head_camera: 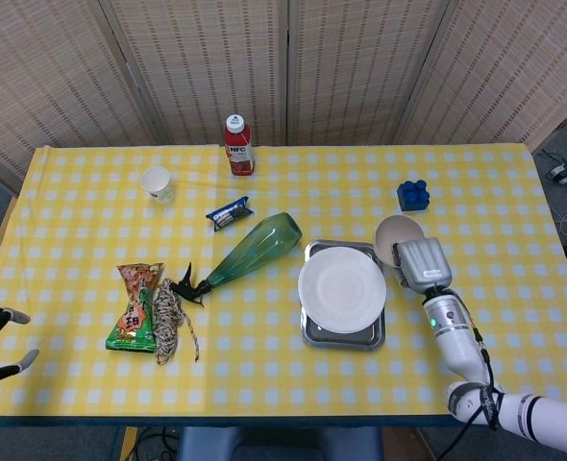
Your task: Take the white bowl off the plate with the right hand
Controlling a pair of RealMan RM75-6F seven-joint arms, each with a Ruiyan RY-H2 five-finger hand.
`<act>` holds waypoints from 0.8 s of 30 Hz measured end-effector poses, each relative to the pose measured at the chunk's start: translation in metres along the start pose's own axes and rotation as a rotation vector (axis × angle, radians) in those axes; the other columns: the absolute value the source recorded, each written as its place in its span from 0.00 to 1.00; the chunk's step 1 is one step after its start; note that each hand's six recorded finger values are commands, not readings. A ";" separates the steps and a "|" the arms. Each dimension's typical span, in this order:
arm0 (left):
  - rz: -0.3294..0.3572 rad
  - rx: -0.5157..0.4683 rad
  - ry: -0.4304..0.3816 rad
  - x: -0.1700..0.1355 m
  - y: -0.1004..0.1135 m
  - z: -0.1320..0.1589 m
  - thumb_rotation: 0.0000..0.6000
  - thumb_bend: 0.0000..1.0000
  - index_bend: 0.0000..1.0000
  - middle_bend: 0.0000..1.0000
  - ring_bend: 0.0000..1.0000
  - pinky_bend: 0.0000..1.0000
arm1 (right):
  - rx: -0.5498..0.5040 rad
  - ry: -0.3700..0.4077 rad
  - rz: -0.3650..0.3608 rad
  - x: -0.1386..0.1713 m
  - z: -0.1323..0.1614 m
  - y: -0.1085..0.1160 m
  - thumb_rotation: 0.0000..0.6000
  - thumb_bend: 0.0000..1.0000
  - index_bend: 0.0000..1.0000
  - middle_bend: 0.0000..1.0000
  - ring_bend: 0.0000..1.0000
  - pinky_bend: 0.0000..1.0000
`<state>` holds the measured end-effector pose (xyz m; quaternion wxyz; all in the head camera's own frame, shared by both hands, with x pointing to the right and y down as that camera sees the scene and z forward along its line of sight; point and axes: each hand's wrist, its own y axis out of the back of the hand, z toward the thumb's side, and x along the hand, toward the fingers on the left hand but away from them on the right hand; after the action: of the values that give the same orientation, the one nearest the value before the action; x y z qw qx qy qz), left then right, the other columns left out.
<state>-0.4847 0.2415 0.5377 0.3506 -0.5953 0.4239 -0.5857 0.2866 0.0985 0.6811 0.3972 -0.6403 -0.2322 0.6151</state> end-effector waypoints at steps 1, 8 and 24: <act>0.000 0.001 0.000 0.000 0.000 0.000 1.00 0.02 0.54 0.41 0.34 0.50 | -0.005 -0.008 0.011 0.003 -0.004 -0.005 1.00 0.41 0.66 1.00 1.00 1.00; -0.004 0.004 -0.012 -0.002 -0.001 0.003 1.00 0.02 0.54 0.41 0.34 0.50 | -0.032 -0.027 0.046 0.016 -0.014 -0.023 1.00 0.39 0.66 1.00 1.00 1.00; -0.011 0.009 -0.013 -0.002 -0.003 0.004 1.00 0.02 0.54 0.41 0.34 0.50 | -0.028 -0.026 0.097 0.030 -0.021 -0.034 1.00 0.06 0.17 0.86 0.95 1.00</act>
<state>-0.4801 0.2440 0.5400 0.3528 -0.6000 0.4155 -0.5856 0.3173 0.1371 0.6880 0.3549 -0.6484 -0.2147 0.6384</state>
